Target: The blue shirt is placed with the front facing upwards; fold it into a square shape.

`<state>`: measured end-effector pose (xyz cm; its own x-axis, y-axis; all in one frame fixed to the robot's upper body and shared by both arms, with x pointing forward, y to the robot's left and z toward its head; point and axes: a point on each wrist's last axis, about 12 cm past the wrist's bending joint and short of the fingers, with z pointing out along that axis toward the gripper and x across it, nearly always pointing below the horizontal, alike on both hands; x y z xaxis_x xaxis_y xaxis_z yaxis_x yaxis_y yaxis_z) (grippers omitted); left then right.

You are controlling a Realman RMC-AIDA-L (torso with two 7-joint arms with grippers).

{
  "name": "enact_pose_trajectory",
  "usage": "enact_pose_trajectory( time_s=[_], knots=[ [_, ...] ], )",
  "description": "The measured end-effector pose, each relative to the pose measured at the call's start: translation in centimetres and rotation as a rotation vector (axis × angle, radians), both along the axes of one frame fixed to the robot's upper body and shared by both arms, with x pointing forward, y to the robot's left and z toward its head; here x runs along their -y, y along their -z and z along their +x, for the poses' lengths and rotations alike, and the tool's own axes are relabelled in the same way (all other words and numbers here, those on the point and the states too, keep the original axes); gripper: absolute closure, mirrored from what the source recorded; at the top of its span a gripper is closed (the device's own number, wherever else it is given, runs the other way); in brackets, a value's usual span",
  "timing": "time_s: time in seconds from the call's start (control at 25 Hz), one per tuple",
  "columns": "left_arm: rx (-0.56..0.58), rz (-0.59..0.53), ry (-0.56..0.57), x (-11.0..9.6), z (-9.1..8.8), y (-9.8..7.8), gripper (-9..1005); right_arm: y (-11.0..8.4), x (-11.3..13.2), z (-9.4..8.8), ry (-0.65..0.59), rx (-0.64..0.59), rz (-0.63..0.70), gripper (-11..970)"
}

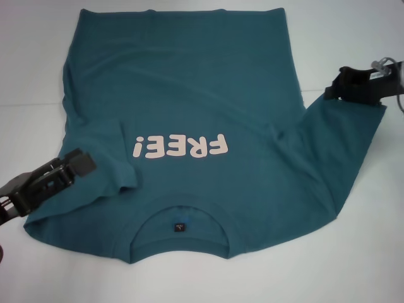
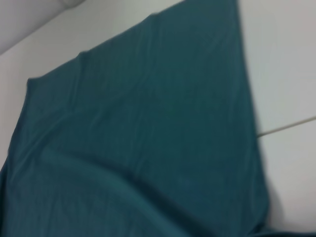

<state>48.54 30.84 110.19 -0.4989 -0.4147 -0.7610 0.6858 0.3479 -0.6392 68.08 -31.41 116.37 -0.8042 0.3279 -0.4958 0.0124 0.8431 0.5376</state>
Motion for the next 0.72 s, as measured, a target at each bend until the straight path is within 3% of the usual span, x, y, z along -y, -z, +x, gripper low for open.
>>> enact_pose_trajectory(
  time_s=[0.32,0.72],
  knots=[
    [-0.003,-0.005,-0.010,-0.3,0.0,-0.1,230,1.4,-3.6,-0.4,-0.095,-0.030,-0.015,949],
    [-0.005,-0.019,-0.055,-1.2,-0.5,0.0,230,0.8,-6.2,-0.4,-0.180,-0.042,0.006,948]
  ],
)
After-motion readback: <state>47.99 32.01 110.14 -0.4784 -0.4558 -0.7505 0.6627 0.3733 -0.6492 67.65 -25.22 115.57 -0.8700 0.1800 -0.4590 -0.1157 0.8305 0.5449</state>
